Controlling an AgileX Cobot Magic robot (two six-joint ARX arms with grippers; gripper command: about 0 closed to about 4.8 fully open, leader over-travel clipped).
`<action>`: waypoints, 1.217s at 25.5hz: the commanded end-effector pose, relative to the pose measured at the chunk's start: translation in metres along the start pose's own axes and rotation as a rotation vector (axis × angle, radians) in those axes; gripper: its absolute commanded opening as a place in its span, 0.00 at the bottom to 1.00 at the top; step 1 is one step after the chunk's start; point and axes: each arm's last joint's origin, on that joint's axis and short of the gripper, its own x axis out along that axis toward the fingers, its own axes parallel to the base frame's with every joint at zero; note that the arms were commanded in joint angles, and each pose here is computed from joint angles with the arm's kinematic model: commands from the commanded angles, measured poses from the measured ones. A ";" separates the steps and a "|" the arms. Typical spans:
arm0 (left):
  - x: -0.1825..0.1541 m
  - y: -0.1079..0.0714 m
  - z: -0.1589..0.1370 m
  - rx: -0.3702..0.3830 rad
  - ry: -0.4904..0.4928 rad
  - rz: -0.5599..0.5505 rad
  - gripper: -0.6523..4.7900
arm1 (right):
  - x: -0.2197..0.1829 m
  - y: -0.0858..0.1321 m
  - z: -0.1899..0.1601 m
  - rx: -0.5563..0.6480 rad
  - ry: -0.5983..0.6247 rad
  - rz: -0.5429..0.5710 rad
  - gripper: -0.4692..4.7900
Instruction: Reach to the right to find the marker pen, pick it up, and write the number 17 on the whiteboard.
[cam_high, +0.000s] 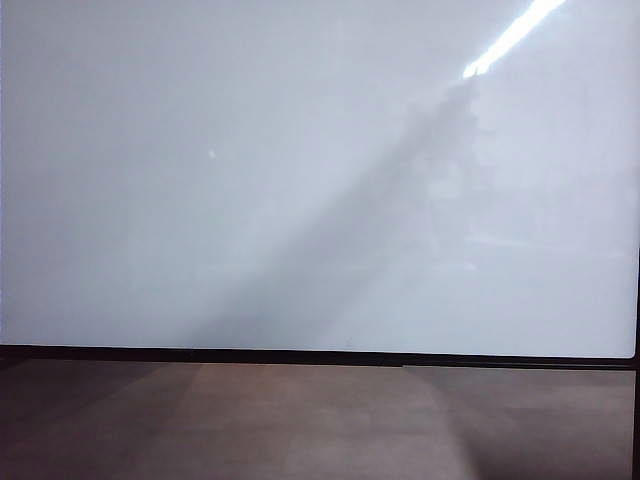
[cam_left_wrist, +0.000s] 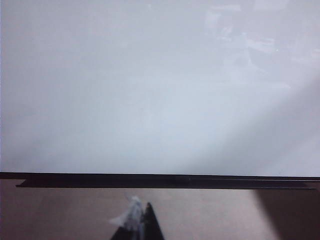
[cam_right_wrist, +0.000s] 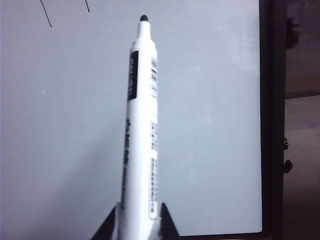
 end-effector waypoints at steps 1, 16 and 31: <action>0.000 0.000 0.001 0.002 -0.011 0.002 0.11 | -0.002 -0.001 0.004 0.009 -0.026 -0.001 0.08; 0.000 0.000 0.001 0.002 -0.009 0.002 0.11 | -0.004 -0.002 -0.002 -0.017 0.030 -0.003 0.08; 0.000 0.000 0.001 0.002 -0.009 0.002 0.11 | -0.010 -0.026 -0.043 -0.158 0.092 -0.126 0.08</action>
